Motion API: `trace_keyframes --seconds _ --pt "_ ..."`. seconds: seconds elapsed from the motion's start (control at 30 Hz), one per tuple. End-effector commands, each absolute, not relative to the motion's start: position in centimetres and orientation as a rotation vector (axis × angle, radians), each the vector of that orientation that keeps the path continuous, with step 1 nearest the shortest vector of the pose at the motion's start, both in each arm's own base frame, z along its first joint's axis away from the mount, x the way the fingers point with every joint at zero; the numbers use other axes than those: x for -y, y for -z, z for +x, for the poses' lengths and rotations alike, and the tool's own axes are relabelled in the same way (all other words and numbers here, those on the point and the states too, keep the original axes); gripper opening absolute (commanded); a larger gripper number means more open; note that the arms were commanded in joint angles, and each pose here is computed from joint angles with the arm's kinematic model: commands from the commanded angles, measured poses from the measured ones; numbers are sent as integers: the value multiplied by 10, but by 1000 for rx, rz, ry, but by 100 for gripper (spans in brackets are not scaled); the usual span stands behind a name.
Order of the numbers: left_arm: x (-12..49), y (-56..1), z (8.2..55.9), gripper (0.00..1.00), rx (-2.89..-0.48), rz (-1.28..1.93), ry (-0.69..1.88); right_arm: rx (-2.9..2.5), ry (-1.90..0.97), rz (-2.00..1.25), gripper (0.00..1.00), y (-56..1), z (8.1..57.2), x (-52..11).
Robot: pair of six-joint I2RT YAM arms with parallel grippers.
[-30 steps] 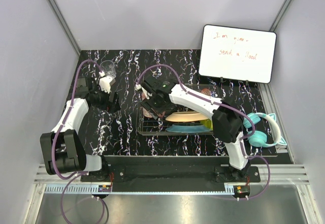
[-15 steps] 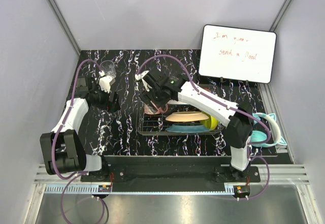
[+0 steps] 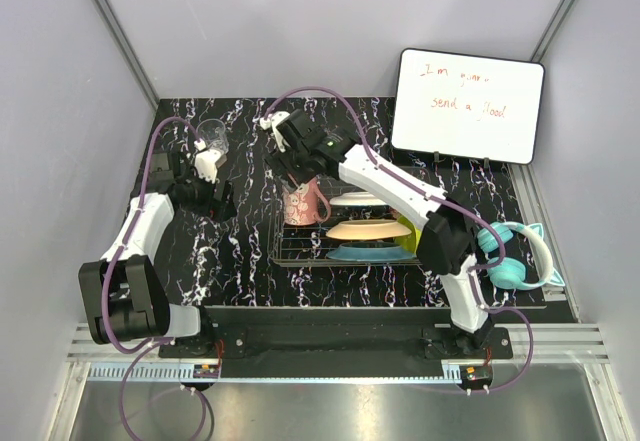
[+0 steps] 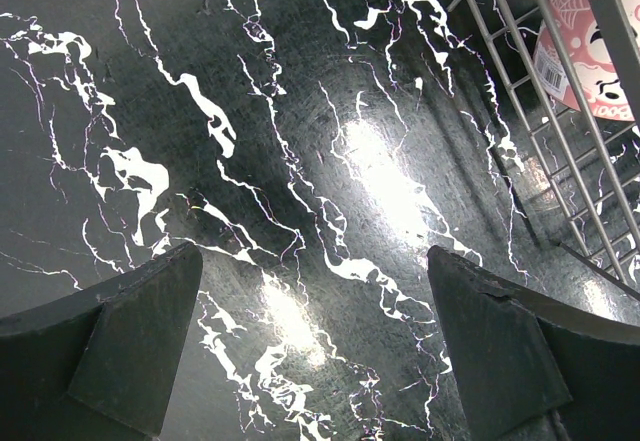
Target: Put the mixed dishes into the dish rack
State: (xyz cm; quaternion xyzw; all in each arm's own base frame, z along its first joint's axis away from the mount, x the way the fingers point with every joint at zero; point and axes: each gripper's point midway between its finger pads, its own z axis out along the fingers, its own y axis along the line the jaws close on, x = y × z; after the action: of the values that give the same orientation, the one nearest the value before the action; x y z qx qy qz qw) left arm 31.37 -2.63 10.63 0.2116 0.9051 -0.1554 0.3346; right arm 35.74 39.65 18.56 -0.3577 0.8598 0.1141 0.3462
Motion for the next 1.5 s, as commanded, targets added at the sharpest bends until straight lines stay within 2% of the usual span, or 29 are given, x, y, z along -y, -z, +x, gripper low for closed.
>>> trace_keyframes --seconds 0.0,0.2,0.73,1.47 --pt "24 -122 326 99 -2289 576 380 -2152 -395 -903 76 -207 367 -416" --pt "22 -122 326 99 -2292 573 374 -2123 -434 -897 75 -204 371 -425" --pt "18 -121 326 99 -2293 570 362 -2223 -588 -920 69 -176 345 -432" --pt "16 -122 332 99 -2284 573 353 -2341 -665 -895 63 -165 302 -405"
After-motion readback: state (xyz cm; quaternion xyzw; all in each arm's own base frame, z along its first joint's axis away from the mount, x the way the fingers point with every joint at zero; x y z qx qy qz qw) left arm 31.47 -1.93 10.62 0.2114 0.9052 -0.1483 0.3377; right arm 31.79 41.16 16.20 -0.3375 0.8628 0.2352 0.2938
